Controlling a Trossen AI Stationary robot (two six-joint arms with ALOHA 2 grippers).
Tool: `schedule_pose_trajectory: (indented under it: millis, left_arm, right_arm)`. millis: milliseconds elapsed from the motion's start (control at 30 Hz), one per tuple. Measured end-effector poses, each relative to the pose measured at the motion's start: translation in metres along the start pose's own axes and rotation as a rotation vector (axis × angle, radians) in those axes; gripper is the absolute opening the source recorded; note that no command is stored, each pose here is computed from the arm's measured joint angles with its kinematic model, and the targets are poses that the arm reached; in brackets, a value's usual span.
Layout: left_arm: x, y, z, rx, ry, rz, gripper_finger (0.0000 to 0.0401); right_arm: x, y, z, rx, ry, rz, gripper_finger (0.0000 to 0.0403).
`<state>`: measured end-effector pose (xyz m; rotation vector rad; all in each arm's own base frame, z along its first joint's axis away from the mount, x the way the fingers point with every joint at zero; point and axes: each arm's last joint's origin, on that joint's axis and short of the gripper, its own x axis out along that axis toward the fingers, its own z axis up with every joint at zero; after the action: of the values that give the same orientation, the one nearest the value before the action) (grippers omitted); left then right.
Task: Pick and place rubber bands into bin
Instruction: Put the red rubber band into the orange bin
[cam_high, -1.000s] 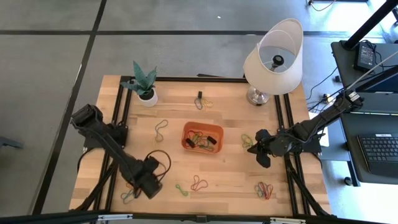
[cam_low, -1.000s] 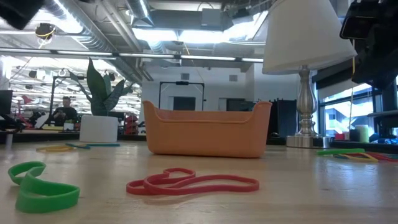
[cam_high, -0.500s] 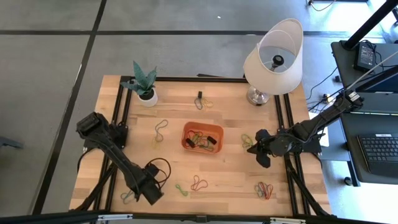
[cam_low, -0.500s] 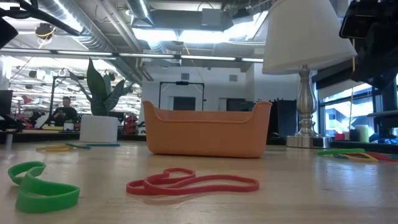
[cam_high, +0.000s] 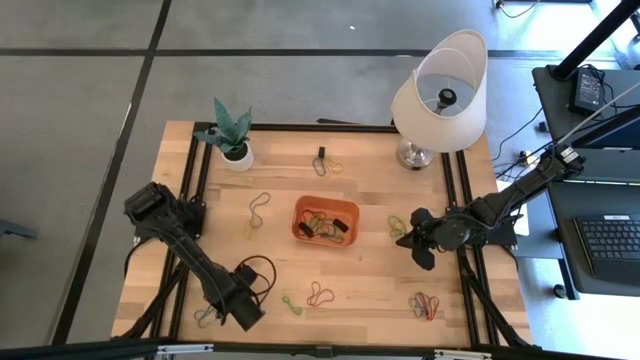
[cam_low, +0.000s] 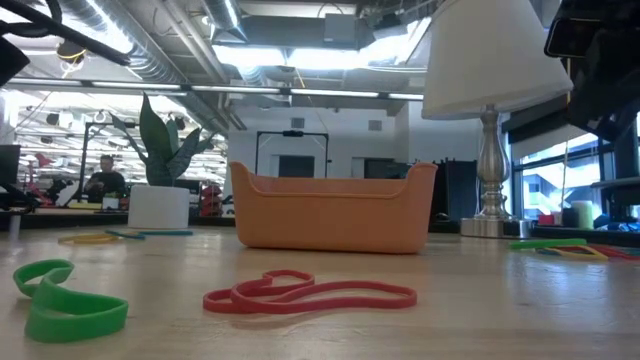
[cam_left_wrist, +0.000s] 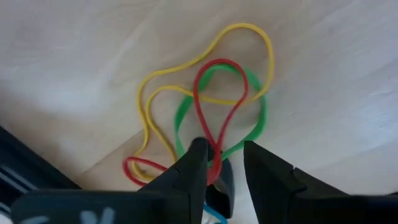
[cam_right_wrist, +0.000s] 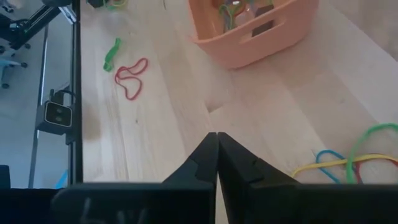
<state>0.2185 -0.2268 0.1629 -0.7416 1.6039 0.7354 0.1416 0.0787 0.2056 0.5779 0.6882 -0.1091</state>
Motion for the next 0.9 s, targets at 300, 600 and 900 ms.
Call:
schedule_pose_trajectory:
  millis: [300,600,900]
  left_arm:
    - [0.0099,-0.0050,0.0007,0.033,0.000,0.007,0.0088]
    - [0.0101,-0.0049,0.0006,0.025,0.004,0.010,0.0049]
    - [0.0030,-0.0095,-0.0028,0.015,0.063,-0.004,0.0004]
  right_arm:
    - [-0.0001,0.0024,0.0018,0.013,-0.016,0.022,0.0014]
    - [-0.0001,0.0035,0.0026,0.015,-0.024,0.032,0.0014]
    - [-0.0001,0.0040,0.0029,0.017,-0.027,0.037,0.0014]
